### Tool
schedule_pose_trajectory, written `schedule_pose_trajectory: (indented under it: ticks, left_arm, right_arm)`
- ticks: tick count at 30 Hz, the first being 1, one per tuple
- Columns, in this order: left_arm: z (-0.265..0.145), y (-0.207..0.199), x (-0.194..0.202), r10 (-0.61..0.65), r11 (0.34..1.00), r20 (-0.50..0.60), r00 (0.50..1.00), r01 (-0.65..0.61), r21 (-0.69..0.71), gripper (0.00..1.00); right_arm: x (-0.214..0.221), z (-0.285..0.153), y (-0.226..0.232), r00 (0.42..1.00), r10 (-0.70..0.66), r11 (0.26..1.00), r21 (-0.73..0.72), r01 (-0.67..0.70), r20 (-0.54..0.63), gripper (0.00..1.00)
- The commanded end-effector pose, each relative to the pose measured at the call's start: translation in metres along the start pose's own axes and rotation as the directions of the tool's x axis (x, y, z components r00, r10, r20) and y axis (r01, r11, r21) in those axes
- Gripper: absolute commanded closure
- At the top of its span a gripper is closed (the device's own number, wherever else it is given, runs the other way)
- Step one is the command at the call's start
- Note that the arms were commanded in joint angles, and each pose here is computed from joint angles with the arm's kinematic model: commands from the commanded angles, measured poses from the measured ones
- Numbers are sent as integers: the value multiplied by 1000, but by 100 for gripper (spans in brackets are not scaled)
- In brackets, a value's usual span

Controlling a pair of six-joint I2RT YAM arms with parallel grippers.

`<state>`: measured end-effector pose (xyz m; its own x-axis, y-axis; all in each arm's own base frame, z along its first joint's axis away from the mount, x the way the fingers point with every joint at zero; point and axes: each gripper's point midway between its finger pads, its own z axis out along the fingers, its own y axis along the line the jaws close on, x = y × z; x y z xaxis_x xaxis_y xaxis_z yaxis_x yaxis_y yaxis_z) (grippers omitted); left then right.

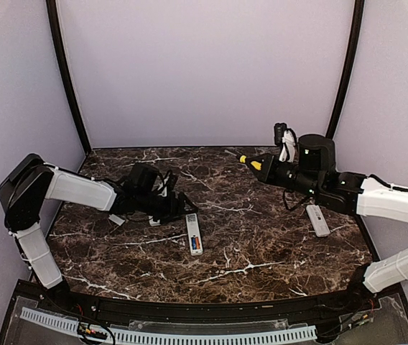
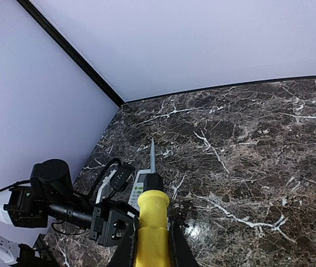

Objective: Unload the batteries from the remote control
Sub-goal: Move the remote control without the battery cover to the center of the board.

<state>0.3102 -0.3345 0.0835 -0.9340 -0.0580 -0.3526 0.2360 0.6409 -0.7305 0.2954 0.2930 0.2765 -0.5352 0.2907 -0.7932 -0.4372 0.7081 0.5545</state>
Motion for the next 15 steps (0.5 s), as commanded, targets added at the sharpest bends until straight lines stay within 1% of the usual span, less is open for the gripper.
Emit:
schedule_pose_trajectory:
  ticks: [1, 6, 12, 15]
  left_arm:
    - [13, -2, 4, 4, 1000, -36, 999, -4, -11, 24]
    - [22, 9, 10, 3, 998, -62, 998, -7, -57, 25]
    - [23, 18, 9, 11, 994, -51, 999, -17, -109, 25]
    - [24, 20, 11, 11, 993, -55, 998, -18, -113, 25]
  right_arm:
    - [-7, -5, -5, 999, -7, 1000, 19, 7, 31, 100]
    - [-6, -3, -7, 1000, -13, 1000, 26, 12, 27, 100]
    - [-5, -2, -10, 1000, -10, 999, 35, 9, 24, 100]
    - [-5, -1, -10, 1000, -9, 999, 35, 8, 24, 100]
